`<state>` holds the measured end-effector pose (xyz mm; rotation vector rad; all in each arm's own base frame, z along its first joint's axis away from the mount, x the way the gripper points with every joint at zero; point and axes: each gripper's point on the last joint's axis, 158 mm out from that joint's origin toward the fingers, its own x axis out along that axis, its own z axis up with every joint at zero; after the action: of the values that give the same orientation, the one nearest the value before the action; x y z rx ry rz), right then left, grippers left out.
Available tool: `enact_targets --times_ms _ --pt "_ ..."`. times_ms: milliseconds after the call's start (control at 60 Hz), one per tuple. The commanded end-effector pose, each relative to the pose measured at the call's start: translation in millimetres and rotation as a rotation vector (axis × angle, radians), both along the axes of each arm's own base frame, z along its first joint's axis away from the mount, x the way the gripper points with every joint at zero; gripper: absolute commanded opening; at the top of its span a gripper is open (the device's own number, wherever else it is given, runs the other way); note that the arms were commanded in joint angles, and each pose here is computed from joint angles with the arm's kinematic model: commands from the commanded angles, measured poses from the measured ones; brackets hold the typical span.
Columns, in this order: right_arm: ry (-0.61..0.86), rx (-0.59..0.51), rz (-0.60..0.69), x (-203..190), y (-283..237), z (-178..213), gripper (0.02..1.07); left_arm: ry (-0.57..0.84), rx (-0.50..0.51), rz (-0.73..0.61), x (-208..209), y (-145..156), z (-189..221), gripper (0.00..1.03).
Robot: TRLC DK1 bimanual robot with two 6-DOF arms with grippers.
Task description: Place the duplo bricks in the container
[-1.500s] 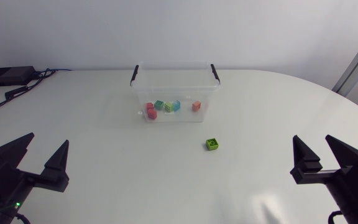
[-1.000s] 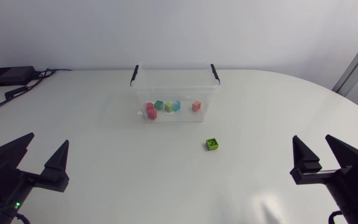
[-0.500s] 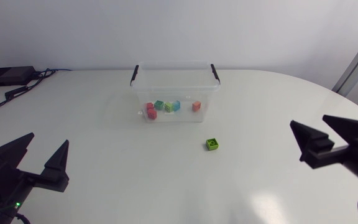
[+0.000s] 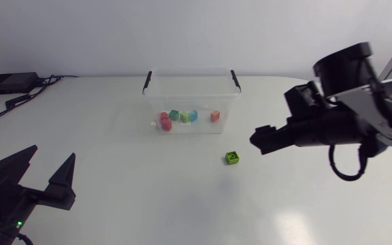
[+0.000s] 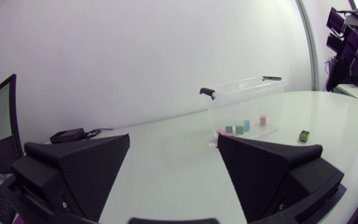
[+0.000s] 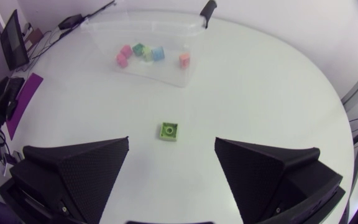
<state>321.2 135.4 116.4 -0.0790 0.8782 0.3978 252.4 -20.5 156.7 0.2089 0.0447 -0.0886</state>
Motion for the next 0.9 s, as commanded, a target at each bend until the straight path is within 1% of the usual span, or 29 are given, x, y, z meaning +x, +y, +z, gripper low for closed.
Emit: enact_targets --times_ms 0,83,150,183,233,333,417,517,667,733,783,883 --pt "0.088 -0.003 -0.024 6.9 10.9 -27.6 1.02 -0.001 0.012 0.0 0.1 0.0 -4.5 0.99" --pt "0.152 -0.027 -0.019 9.2 18.6 -50.8 1.02 -0.001 0.012 0.001 0.1 0.4 -4.5 0.99" --pt "0.147 -0.069 -0.013 16.5 24.6 -64.4 1.02 -0.003 0.012 0.0 0.0 0.0 -4.2 0.99" --pt "0.163 -0.1 -0.016 20.9 26.0 -76.1 1.02 -0.001 0.012 0.001 0.1 0.4 -4.5 0.99" --pt "0.199 -0.11 -0.023 23.5 29.1 -87.1 1.02 -0.001 0.012 0.001 0.1 0.4 -4.5 0.99" --pt "0.24 -0.119 -0.029 28.9 37.3 -103.1 1.02 -0.003 0.012 0.0 0.0 0.0 -4.2 0.99" --pt "0.246 -0.13 -0.04 34.4 42.9 -108.7 1.02 -0.001 0.012 0.001 0.1 0.4 -4.5 0.99" --pt "0.248 -0.16 -0.054 42.6 45.4 -118.5 1.02 -0.001 0.012 0.001 0.1 0.4 -4.5 0.99" --pt "0.293 -0.217 -0.075 50.0 44.2 -146.6 1.02 -0.001 0.012 0.0 0.1 0.0 -4.5 0.99" --pt "0.324 -0.23 -0.082 49.0 43.0 -155.9 0.99 -0.003 0.012 0.0 0.0 0.0 -4.2 0.99" --pt "0.33 -0.232 -0.086 49.3 41.7 -158.9 0.99 -0.003 0.012 0.0 0.0 0.0 -4.2 0.99" --pt "0.337 -0.234 -0.094 51.3 37.5 -161.3 0.91 -0.003 0.012 0.0 0.0 0.0 -4.2 0.99"
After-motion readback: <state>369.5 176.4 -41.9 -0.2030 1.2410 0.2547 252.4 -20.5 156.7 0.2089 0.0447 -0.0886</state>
